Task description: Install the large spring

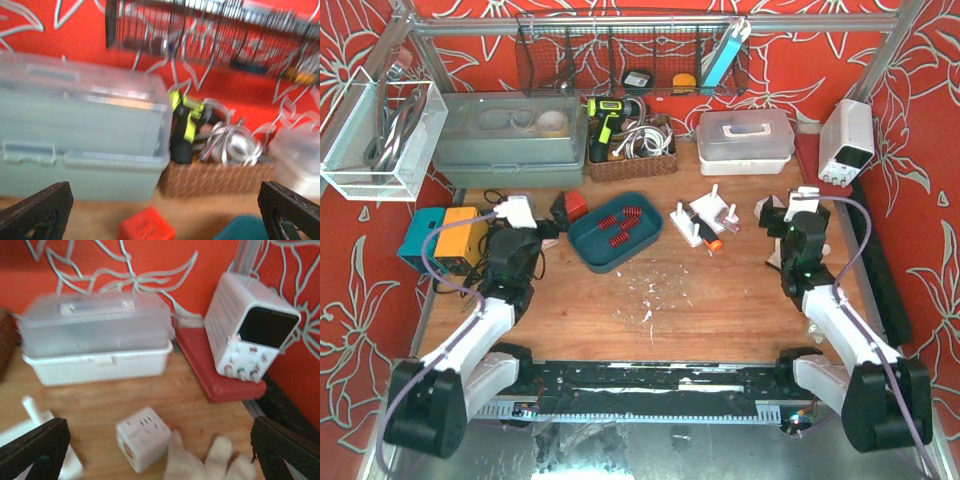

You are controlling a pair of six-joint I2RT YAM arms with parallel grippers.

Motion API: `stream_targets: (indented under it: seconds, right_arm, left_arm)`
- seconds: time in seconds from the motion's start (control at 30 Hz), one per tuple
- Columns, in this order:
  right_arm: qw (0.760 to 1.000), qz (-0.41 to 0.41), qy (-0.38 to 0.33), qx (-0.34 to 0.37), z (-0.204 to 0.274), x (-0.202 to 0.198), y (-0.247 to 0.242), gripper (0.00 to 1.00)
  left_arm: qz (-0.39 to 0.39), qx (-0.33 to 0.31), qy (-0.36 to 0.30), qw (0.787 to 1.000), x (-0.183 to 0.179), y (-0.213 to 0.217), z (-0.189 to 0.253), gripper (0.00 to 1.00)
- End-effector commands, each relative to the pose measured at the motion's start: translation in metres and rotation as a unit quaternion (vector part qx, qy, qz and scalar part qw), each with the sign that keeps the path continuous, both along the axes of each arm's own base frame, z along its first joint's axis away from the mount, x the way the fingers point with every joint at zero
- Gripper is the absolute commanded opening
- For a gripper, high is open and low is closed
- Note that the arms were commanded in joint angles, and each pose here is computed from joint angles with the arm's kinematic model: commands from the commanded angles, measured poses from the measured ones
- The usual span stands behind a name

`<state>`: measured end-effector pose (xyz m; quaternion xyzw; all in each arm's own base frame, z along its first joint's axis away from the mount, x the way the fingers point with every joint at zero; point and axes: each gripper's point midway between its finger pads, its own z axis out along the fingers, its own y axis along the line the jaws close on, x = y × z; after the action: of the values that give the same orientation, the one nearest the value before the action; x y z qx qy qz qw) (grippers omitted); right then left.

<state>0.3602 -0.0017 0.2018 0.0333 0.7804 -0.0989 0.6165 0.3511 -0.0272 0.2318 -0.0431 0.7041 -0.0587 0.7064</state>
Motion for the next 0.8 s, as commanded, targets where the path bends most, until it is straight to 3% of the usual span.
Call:
stream_targets:
  seconds: [0.0,0.1,0.2,0.3,0.37,0.53,0.67,0.77]
  right_arm:
    - [0.994,0.027,0.039,0.099,0.019,-0.012,0.016,0.99]
    - [0.979,0.046,0.070,0.183,0.041,-0.024,0.032,0.99]
    - [0.970,0.106,0.116,0.184,0.051,-0.037,0.052,0.99]
    - [0.968,0.065,0.126,0.206,0.040,-0.049,0.040,0.99]
    - [0.966,0.095,0.134,0.202,0.040,-0.053,0.049,0.99]
    - [0.941,0.190,0.174,0.219,0.035,-0.060,0.084,0.97]
    - [0.930,0.195,0.217,0.222,0.011,-0.061,0.092,0.94]
    - [0.925,0.198,0.254,0.200,-0.010,-0.060,0.098,0.91]
  left_arm:
    - [-0.014,-0.134,0.020,0.991,-0.010,-0.003,0.031,1.00]
    - [-0.099,-0.191,0.013,0.976,-0.024,-0.030,0.067,1.00]
    - [-0.192,-0.208,0.001,0.959,-0.045,-0.057,0.087,1.00]
    - [-0.223,-0.245,0.001,0.944,-0.066,-0.064,0.080,1.00]
    - [-0.241,-0.264,0.010,0.934,-0.077,-0.069,0.072,1.00]
    - [-0.314,-0.251,0.061,0.914,-0.084,-0.096,0.056,1.00]
    - [-0.341,-0.245,0.114,0.900,-0.082,-0.112,0.036,0.99]
    - [-0.341,-0.224,0.129,0.904,-0.081,-0.130,0.027,0.98]
